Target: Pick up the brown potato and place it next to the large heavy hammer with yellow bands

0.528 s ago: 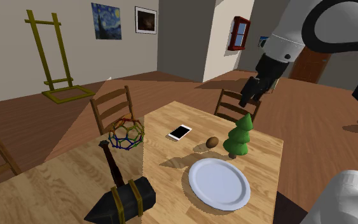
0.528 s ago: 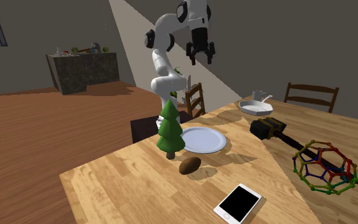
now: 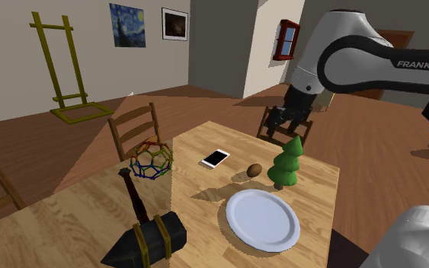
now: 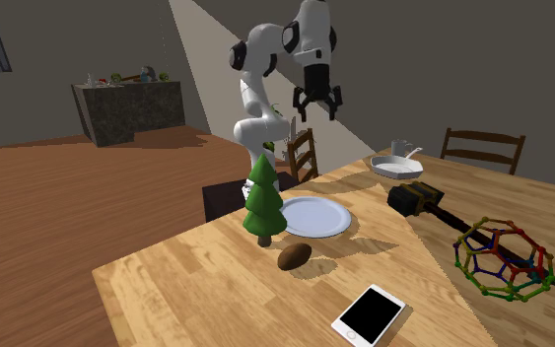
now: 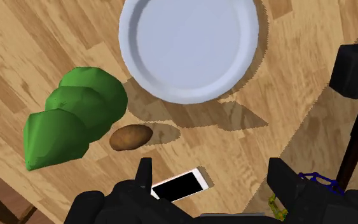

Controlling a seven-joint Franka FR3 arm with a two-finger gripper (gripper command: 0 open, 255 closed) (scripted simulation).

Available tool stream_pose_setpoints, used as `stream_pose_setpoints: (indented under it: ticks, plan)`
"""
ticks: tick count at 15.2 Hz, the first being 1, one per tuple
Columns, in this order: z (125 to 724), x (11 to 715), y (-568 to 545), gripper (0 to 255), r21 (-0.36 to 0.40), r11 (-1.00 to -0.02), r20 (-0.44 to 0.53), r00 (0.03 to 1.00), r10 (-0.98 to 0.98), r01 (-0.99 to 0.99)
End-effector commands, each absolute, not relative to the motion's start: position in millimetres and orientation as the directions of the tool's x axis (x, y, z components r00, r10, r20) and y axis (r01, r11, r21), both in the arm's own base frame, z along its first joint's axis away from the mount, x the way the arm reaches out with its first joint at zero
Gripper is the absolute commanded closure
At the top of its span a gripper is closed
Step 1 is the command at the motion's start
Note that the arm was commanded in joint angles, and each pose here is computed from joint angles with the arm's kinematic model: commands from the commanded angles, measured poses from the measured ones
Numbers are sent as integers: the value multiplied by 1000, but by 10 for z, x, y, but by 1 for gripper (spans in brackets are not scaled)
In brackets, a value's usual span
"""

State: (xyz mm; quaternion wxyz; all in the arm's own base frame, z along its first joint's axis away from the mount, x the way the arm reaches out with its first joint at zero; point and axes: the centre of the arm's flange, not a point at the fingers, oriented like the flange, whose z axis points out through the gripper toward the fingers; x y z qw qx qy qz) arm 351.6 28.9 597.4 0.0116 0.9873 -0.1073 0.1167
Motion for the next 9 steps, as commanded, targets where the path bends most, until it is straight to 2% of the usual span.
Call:
stream_pose_setpoints:
  ticks: [1, 9]
  plan:
    - [5745, 3680, 282, 0, -4, -957, 235, 930, -282, -289]
    - [4935, 4316, 58, 0, -9, -831, 236, 807, -542, -556]
